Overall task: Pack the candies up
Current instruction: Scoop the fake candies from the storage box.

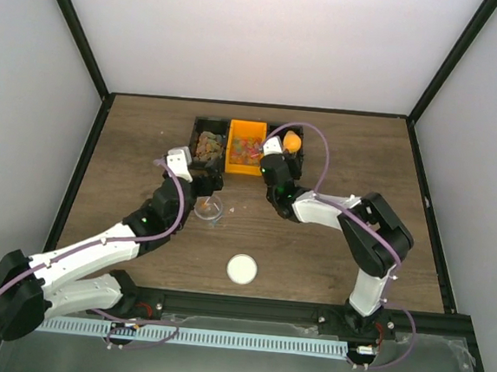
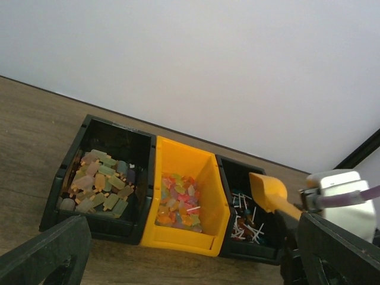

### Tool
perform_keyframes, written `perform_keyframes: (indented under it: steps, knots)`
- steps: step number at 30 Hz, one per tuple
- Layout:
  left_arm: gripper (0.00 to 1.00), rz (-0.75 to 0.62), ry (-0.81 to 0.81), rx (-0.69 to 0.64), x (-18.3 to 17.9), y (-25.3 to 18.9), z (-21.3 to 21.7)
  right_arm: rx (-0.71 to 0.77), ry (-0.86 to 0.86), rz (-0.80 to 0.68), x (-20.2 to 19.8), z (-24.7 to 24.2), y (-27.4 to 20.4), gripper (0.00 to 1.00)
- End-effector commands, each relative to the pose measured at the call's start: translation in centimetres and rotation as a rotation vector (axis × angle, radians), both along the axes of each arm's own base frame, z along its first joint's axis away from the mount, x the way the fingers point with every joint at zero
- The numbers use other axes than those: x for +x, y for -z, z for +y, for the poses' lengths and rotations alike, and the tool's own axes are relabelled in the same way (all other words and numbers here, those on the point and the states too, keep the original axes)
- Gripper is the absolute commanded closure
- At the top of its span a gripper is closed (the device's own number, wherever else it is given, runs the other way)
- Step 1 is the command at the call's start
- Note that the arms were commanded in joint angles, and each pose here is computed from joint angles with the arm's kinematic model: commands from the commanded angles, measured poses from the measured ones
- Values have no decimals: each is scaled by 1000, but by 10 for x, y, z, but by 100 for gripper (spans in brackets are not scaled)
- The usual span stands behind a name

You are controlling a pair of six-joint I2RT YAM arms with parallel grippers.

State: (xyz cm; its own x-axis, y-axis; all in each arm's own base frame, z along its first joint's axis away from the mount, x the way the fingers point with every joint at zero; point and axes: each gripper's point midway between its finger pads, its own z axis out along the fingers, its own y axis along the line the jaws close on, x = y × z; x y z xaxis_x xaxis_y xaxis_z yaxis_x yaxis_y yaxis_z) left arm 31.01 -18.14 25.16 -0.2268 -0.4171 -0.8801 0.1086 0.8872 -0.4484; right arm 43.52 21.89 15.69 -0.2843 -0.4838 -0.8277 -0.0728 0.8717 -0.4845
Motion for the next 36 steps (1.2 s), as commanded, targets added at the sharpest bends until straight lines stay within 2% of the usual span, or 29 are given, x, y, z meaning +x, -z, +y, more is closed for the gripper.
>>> perform_keyframes:
  steps: [1,7,18,23,29,36]
  knots:
    - [3,18,9,-10,2,6,0,-52,54,15,7,-1,7,95]
    - [3,25,12,-17,3,8,1,-106,57,95,11,0,32,96]
    - [3,19,6,-37,3,4,8,26,-92,335,-3,26,80,99]
    - [4,24,12,-42,3,5,8,122,-152,390,-15,35,83,99]
    - [4,32,21,-47,5,8,6,279,-174,385,-21,36,61,99]
    - [4,44,31,-43,7,13,2,115,21,276,-13,-10,50,99]
